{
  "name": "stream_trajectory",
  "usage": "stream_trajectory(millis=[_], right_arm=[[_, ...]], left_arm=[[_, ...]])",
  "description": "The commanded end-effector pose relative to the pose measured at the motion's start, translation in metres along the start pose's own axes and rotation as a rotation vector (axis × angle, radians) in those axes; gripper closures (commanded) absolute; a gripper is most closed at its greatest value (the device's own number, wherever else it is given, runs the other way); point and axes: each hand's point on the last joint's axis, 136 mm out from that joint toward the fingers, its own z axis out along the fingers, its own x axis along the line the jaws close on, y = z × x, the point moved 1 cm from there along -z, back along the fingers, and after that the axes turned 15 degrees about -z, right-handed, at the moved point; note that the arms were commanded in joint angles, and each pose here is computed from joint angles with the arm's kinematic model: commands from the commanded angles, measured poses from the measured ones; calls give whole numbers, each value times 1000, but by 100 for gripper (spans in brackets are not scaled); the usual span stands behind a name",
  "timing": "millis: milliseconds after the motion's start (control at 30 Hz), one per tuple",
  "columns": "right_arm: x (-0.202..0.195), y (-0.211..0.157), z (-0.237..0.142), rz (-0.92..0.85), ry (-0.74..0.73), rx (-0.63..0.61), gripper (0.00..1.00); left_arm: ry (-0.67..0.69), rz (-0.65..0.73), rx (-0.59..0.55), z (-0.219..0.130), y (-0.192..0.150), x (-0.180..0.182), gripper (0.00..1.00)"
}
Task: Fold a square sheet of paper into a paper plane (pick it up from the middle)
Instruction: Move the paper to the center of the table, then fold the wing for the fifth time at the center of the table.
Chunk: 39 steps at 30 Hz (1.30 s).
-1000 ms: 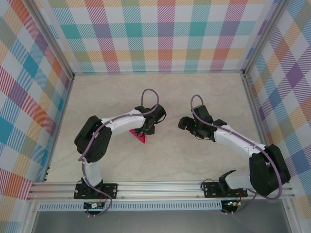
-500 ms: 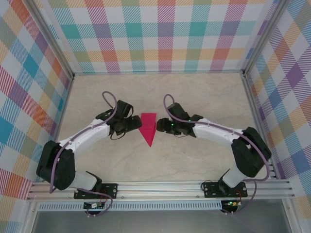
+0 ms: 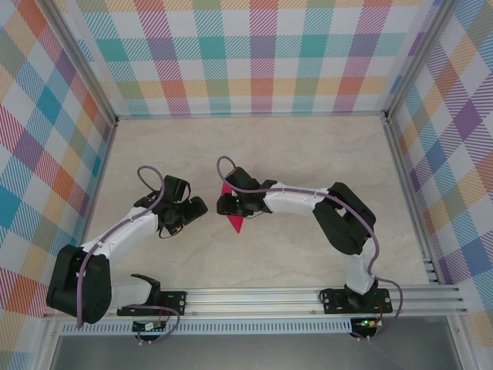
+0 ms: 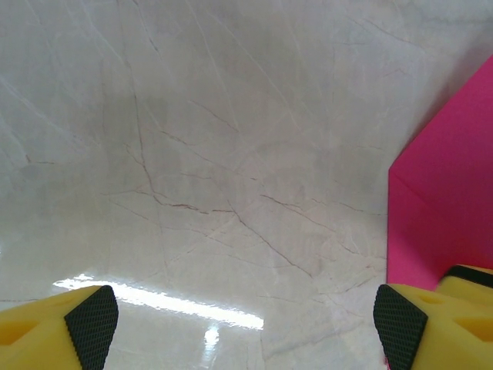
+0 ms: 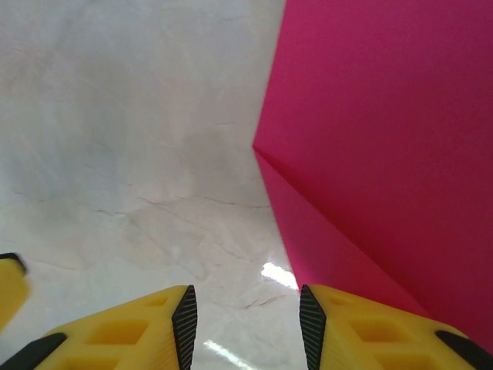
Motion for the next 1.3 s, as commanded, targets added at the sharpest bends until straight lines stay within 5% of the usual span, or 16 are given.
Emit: stream_trajectory(millis=[0, 367, 533, 800, 1000, 1267], right_arm=[[-10, -5, 7, -32, -35, 48, 58], [-46, -65, -11, -295, 66, 260, 58], [-41, -60, -41, -360, 125, 208, 56], [-36, -19, -68, -23, 66, -47, 55], [-53, -18, -54, 137, 10, -82, 59], [-71, -31, -40, 192, -34, -38, 60]], left_arm=[[-34, -19, 7, -1, 2, -3, 11], [-78, 23, 45, -2, -2, -14, 11], [-117, 30, 80, -1, -8, -20, 10], [-279, 31, 179, 3, -28, -48, 7], [-364, 36, 259, 10, -49, -68, 1], [-396, 63, 323, 20, -68, -83, 5]])
